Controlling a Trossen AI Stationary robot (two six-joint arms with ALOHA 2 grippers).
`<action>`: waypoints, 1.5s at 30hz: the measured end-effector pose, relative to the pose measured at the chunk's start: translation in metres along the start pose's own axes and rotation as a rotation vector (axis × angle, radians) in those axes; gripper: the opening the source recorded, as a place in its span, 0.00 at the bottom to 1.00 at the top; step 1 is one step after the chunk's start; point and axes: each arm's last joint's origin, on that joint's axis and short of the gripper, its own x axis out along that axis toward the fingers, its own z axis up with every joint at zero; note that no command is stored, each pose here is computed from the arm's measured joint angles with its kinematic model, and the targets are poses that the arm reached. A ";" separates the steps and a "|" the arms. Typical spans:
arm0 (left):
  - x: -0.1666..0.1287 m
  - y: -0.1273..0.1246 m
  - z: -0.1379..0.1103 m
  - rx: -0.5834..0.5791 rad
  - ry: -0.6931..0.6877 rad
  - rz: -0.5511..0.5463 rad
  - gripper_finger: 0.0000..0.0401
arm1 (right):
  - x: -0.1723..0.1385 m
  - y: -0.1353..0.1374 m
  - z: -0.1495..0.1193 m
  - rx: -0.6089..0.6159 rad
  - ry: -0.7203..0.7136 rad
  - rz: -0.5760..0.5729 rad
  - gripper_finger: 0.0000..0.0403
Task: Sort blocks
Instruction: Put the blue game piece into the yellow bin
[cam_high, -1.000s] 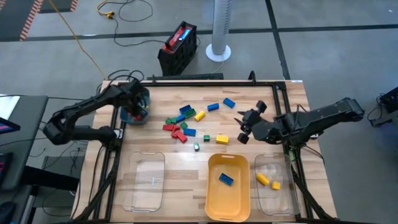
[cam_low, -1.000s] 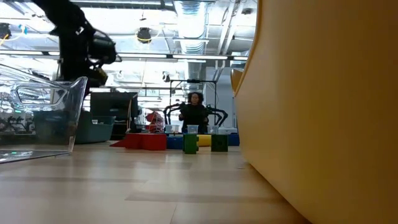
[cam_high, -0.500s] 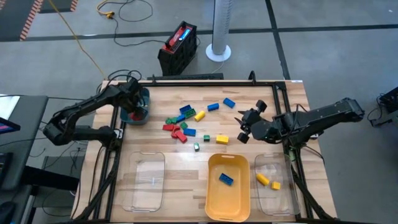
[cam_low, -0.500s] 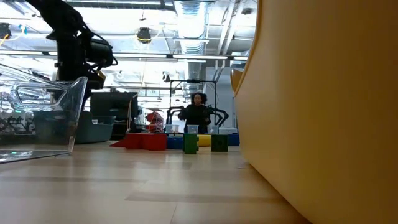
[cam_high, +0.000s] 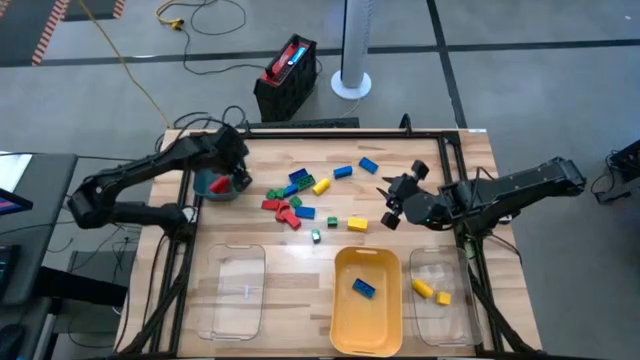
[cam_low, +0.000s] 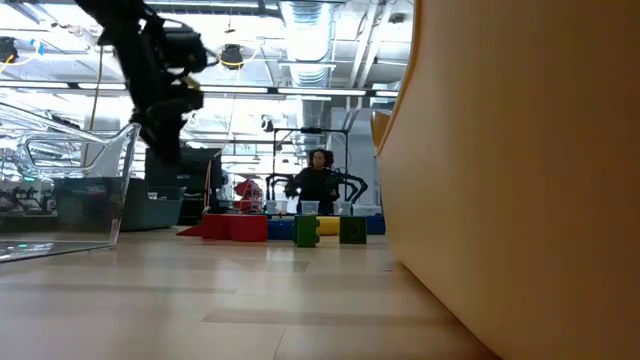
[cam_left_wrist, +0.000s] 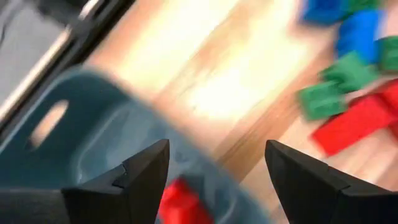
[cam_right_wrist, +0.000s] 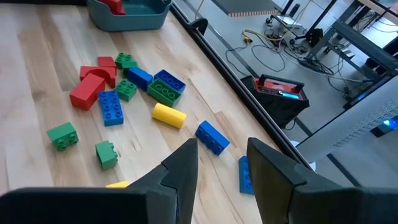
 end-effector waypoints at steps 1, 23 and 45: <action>-0.001 -0.006 0.003 0.021 -0.027 -0.013 0.64 | 0.000 0.000 0.000 0.000 0.001 -0.002 0.38; 0.071 -0.114 0.075 0.295 -0.018 -0.171 0.64 | 0.001 0.000 0.001 -0.010 0.007 0.036 0.38; 0.108 -0.113 0.073 0.301 0.051 -0.222 0.37 | 0.002 0.000 0.002 -0.019 0.001 0.037 0.38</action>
